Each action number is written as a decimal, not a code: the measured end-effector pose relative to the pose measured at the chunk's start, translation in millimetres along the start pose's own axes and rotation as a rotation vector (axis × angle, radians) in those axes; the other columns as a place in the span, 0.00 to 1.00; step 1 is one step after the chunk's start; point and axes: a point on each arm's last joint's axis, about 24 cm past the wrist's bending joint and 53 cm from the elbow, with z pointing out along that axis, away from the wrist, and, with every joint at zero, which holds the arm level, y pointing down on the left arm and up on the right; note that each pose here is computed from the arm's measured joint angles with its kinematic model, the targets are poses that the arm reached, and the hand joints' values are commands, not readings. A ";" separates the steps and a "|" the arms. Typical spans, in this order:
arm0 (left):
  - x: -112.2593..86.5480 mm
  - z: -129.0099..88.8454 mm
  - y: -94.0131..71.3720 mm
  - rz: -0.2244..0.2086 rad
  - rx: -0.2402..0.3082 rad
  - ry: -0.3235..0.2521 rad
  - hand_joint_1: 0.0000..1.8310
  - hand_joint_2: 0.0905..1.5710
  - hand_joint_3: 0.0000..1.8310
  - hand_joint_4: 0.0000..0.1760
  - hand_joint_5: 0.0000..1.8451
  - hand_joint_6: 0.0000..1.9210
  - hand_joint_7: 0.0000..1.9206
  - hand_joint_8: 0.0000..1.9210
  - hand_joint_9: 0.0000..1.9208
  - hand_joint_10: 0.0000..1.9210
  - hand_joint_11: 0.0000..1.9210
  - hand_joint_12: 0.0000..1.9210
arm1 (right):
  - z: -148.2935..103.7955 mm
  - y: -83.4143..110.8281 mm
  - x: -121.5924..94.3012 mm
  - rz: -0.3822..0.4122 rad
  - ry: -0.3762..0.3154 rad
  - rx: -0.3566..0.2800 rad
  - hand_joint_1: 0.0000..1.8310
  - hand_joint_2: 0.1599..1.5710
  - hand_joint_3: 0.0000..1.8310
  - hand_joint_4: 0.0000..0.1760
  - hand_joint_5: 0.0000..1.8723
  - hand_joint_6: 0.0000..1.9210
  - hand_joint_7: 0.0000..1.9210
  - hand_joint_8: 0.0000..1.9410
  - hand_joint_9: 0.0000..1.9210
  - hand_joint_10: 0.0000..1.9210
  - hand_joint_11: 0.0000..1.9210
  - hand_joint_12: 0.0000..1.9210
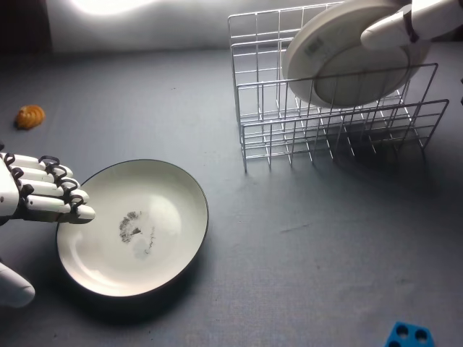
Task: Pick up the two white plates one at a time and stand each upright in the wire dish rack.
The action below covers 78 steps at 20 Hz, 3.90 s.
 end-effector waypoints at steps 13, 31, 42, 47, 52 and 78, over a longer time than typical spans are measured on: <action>0.0 0.2 -0.4 0.006 0.000 0.001 0.00 0.65 0.00 0.00 0.00 0.00 0.00 0.00 0.00 0.00 0.00 0.00 | -0.7 -4.7 -10.5 0.029 -0.040 0.019 0.66 0.70 0.00 0.01 0.49 0.61 0.51 0.48 0.59 0.00 0.38 0.45; 6.5 2.3 -1.6 0.028 -0.004 0.023 0.00 0.65 0.00 0.00 0.01 0.00 0.01 0.00 0.00 0.00 0.00 0.00 | -1.7 -7.0 -7.7 0.022 -0.029 0.017 0.44 0.64 0.00 0.00 0.35 0.00 0.41 0.00 0.40 0.00 0.15 0.53; 7.4 3.1 -1.6 0.030 -0.005 0.026 0.00 0.66 0.00 0.00 0.01 0.00 0.00 0.00 0.00 0.00 0.00 0.00 | -1.5 -2.4 -2.7 0.017 -0.008 -0.002 0.40 0.63 0.00 0.00 0.28 0.00 0.33 0.00 0.34 0.00 0.10 0.53; 11.5 3.8 -0.5 0.028 -0.007 0.036 0.00 0.66 0.00 0.00 0.01 0.00 0.01 0.00 0.00 0.00 0.00 0.00 | -1.6 -1.0 -2.3 0.014 -0.005 -0.005 0.37 0.62 0.00 0.00 0.24 0.00 0.30 0.00 0.31 0.00 0.07 0.53; 17.6 4.9 1.3 0.026 -0.012 0.052 0.00 0.66 0.00 0.00 0.00 0.00 0.00 0.00 0.00 0.00 0.00 0.00 | -3.1 -1.3 -5.2 -0.016 -0.011 0.005 0.34 0.61 0.00 0.00 0.18 0.00 0.25 0.00 0.27 0.00 0.04 0.52; 61.2 9.7 17.0 -0.103 -0.061 0.144 0.00 0.65 0.00 0.00 0.02 0.00 0.01 0.00 0.00 0.00 0.00 0.00 | -29.3 147.4 46.2 -0.492 0.000 -0.267 0.35 0.62 0.00 0.00 0.16 0.00 0.21 0.00 0.21 0.00 0.00 0.52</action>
